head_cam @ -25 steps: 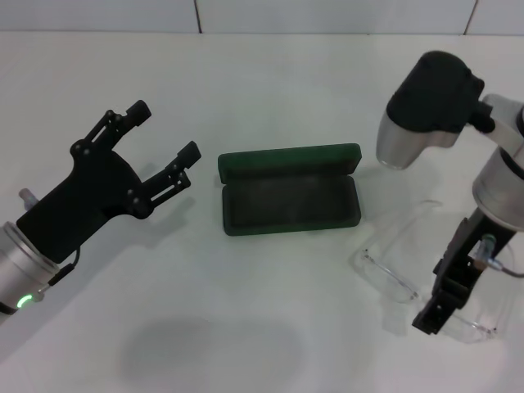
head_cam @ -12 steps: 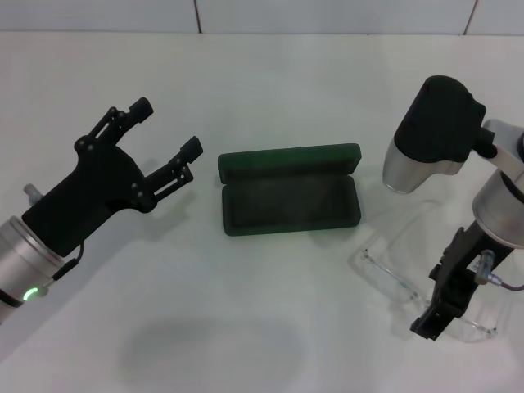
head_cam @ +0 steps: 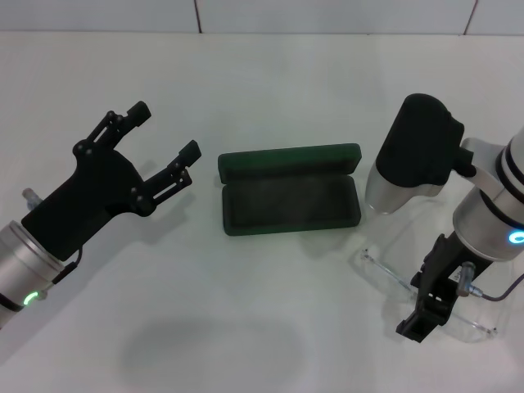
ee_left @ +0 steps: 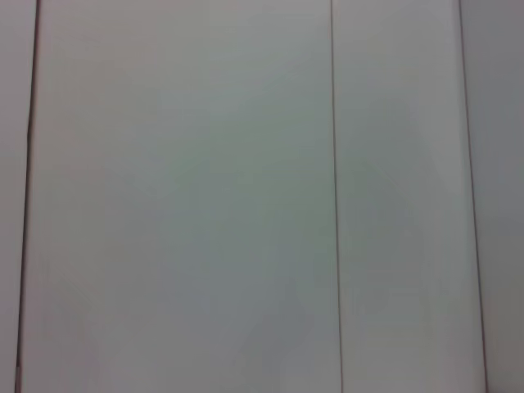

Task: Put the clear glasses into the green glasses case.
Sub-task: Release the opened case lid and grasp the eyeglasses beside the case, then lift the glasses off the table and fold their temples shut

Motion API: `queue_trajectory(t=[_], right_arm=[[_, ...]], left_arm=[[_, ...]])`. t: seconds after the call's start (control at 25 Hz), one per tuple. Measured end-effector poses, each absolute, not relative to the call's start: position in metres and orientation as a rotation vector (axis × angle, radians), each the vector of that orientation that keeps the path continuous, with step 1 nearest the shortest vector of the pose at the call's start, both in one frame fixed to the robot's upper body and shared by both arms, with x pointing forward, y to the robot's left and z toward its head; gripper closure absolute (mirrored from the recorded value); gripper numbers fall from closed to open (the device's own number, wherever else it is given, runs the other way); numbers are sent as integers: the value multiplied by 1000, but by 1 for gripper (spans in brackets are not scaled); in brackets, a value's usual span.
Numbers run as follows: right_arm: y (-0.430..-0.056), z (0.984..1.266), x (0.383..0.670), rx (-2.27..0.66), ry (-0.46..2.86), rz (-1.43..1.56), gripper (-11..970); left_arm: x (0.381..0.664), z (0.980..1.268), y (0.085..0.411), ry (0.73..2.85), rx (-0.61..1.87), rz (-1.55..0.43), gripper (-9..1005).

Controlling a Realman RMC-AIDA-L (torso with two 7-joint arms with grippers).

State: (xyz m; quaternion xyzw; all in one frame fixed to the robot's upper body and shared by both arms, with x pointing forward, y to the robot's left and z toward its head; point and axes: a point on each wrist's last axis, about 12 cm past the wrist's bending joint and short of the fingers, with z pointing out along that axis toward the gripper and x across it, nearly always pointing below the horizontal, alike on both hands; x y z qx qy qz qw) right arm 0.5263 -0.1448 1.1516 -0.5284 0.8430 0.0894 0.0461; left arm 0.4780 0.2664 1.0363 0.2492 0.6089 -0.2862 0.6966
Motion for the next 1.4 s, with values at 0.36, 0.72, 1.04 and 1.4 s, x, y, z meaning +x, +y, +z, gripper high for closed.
queue_trajectory(t=[0.36,0.72,1.04,1.4], right_arm=[[-142,1147,526,-1633,2564,263,439],[-142,1148,526,-1660,2550,256,662],[-145,1149,526,-1690,2554,235,732],[-152,1150,530,-1690,2542,257,803]], left_arm=[[479,1037,266,1357,557,-637,117],[479,1037,266,1355,559,-638,118],[479,1037,266,1353,560,-637,118],[480,1039,265,1338,559,-639,119]])
